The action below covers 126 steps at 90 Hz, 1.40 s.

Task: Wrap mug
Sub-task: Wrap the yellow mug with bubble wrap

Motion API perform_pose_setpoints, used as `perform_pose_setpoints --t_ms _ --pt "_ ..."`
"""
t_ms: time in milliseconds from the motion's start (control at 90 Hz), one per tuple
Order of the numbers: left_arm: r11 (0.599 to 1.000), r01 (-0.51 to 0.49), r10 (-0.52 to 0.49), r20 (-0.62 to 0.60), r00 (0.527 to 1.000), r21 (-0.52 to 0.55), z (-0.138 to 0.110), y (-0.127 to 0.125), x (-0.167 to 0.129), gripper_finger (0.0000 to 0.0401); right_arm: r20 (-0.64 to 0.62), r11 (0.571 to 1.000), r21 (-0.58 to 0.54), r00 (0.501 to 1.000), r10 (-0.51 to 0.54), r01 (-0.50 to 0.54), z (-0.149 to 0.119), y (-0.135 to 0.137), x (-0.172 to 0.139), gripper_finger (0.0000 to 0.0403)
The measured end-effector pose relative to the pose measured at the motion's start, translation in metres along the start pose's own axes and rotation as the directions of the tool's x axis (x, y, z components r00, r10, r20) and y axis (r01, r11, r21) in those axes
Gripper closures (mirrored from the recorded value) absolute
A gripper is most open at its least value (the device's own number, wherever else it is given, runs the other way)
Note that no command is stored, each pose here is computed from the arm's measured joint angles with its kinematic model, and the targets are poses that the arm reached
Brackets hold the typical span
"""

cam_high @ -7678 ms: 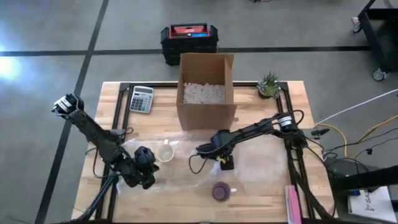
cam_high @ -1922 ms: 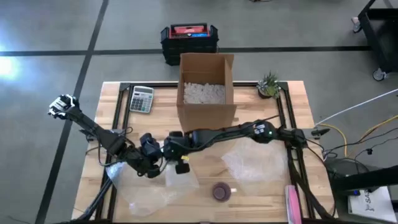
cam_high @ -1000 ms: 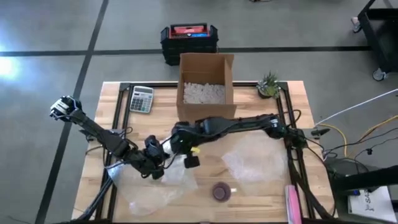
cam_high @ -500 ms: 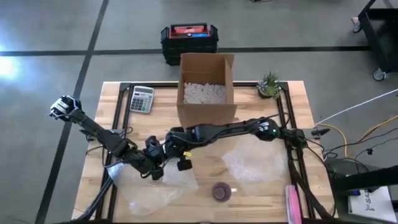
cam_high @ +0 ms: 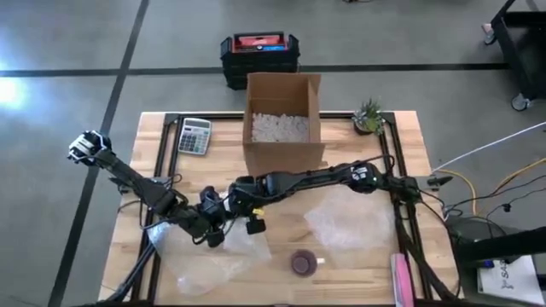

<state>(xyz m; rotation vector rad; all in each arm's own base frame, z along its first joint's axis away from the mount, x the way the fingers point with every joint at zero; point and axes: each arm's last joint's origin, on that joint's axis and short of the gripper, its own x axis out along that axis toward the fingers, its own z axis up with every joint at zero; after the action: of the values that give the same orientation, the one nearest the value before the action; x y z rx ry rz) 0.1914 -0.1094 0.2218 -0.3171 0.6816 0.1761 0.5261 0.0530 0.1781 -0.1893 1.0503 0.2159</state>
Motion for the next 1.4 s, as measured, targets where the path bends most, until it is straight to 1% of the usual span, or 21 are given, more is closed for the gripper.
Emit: perform_pose_setpoints --t_ms 89,200,244,322,478,567,656,722,833,911,1011,1100,1178,1233,1311,1400 --pt "0.997 0.076 -0.076 0.001 0.997 -0.027 0.013 -0.010 -0.010 0.0381 -0.002 1.000 0.005 1.000 -0.004 0.004 -0.001 0.000 0.001 0.0403" --pt "0.986 0.166 -0.167 -0.032 0.985 -0.029 0.018 -0.020 -0.017 0.0381 0.015 1.000 0.009 1.000 -0.008 0.007 0.001 -0.001 0.001 0.0403" --pt "0.982 0.186 -0.187 -0.039 0.982 -0.027 0.018 -0.023 -0.018 0.0381 0.021 1.000 0.007 1.000 -0.008 0.007 0.002 0.000 0.001 0.0403" --pt "0.983 0.185 -0.186 -0.046 0.982 -0.021 0.015 -0.024 -0.015 0.0381 0.024 1.000 0.006 1.000 -0.008 0.008 0.002 0.000 0.001 0.0403" --pt "0.991 0.134 -0.133 -0.089 0.987 0.006 0.003 -0.021 -0.001 0.0381 0.023 1.000 0.007 1.000 -0.009 0.009 0.002 -0.001 0.001 0.0403" --pt "0.998 0.057 -0.056 -0.042 0.998 0.017 0.002 -0.016 0.003 0.0381 0.024 1.000 0.007 1.000 -0.009 0.009 0.002 0.000 0.001 0.0403" --pt "0.998 -0.058 0.058 0.012 0.998 0.021 -0.001 -0.008 0.006 0.0381 0.024 1.000 -0.002 1.000 -0.007 0.007 0.002 0.003 0.001 0.0403" --pt "0.996 -0.092 0.091 0.031 0.995 0.014 -0.002 -0.004 0.008 0.0381 0.023 1.000 -0.012 1.000 -0.009 0.009 0.003 0.006 0.001 0.0403" --pt "0.993 -0.113 0.113 0.006 0.994 0.015 -0.007 0.003 0.015 0.0381 0.029 1.000 -0.021 1.000 -0.003 0.003 0.004 0.011 0.001 0.0403" --pt "0.992 -0.124 0.124 0.007 0.992 0.014 -0.012 0.006 0.020 0.0381 0.021 1.000 -0.027 1.000 0.001 0.000 0.005 0.011 -0.006 0.0403" --pt "0.993 -0.120 0.121 0.027 0.992 -0.008 -0.015 0.008 0.025 0.0381 0.030 0.999 -0.040 1.000 0.002 0.000 0.013 0.011 -0.027 0.0403" --pt "0.993 -0.115 0.116 0.032 0.993 -0.013 -0.015 0.008 0.025 0.0381 0.062 0.999 -0.043 0.998 -0.002 0.005 0.022 0.011 -0.053 0.0403" --pt "0.993 -0.115 0.115 0.033 0.993 -0.013 -0.015 0.008 0.025 0.0381 0.102 0.999 -0.044 0.995 -0.003 0.007 0.027 0.010 -0.062 0.0403" --pt "0.993 -0.115 0.115 0.034 0.993 -0.011 -0.015 0.008 0.025 0.0381 0.112 0.999 -0.046 0.993 0.023 -0.018 0.028 0.011 -0.060 0.0403" --pt "0.993 -0.114 0.114 0.034 0.993 -0.010 -0.015 0.008 0.025 0.0381 0.114 0.997 -0.033 0.991 0.070 -0.067 0.026 0.012 -0.044 0.0403" --pt "0.993 -0.114 0.114 0.035 0.993 -0.009 -0.015 0.008 0.025 0.0381 0.060 0.997 -0.008 0.995 0.077 -0.076 0.019 0.013 -0.024 0.0403"
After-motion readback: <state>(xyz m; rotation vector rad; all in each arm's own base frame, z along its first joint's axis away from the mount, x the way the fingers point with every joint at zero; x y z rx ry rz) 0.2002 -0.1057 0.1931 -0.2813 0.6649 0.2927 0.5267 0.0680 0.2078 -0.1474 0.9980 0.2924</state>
